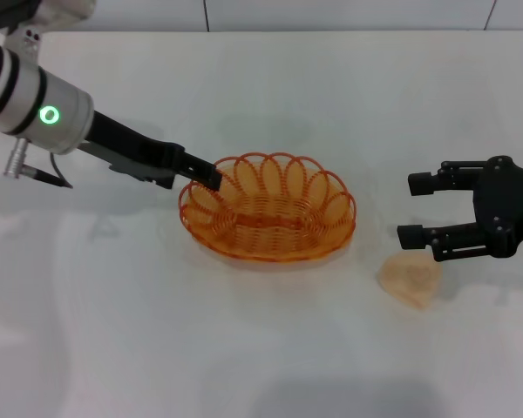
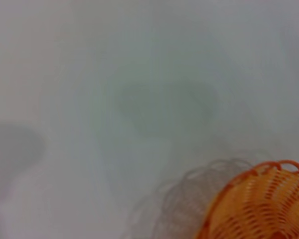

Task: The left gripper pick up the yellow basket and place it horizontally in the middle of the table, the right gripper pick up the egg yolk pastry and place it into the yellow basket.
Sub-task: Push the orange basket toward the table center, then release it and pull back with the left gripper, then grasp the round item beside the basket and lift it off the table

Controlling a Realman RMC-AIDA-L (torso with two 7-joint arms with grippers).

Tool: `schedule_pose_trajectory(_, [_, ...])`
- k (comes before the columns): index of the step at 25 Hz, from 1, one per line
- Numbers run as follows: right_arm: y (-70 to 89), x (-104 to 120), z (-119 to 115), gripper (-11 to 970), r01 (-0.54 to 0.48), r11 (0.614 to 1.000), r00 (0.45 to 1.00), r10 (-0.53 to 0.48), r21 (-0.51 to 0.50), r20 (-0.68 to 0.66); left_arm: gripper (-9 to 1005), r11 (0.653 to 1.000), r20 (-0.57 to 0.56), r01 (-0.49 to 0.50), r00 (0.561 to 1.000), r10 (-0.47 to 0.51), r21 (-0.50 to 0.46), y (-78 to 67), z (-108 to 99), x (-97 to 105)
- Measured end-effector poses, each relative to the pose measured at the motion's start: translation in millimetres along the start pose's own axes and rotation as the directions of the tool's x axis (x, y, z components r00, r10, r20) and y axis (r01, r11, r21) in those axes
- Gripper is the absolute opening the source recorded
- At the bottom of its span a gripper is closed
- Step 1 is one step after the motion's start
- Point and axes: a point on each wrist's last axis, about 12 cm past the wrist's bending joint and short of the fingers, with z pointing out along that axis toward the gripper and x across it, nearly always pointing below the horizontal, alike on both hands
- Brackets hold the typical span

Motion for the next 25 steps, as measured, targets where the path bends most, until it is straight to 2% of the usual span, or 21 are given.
schedule_pose_trajectory(7, [-0.6,-0.2,0.1,720,-0.001,1.000,1.000,0.001,0.004,0.001,891,0.998,0.096,-0.053,0.994,0.056,-0.033,10.2,-18.1,3.7])
schedule_pose_trajectory(8, [-0.7,-0.1,0.0,720,-0.001,1.000,1.000,0.001,0.005,0.001,889,0.994,0.168,-0.103,0.980,0.107,-0.028,12.8,-29.4,6.9])
schedule_pose_trajectory(11, [-0.8,0.2,0.0,719,-0.004,1.000,1.000,0.004,0.007,0.002,887,0.986,0.226,-0.162,0.960,0.165,-0.035,15.8,-41.8,11.5])
schedule_pose_trajectory(15, [-1.5,1.4,0.3,718,-0.017,1.000,1.000,0.017,0.010,-0.013,887,0.964,0.308,-0.263,0.916,0.259,-0.028,21.9,-64.1,25.7])
schedule_pose_trajectory(21, [-4.4,3.5,2.0,716,-0.043,0.999,0.995,0.046,0.030,-0.084,888,0.926,0.403,-0.376,0.852,0.333,0.032,26.2,-81.4,49.0])
schedule_pose_trajectory(25, [-5.4,3.1,3.8,715,-0.041,0.999,0.992,0.045,0.034,-0.119,887,0.870,0.414,-0.486,0.811,0.413,0.083,22.0,-86.4,65.1])
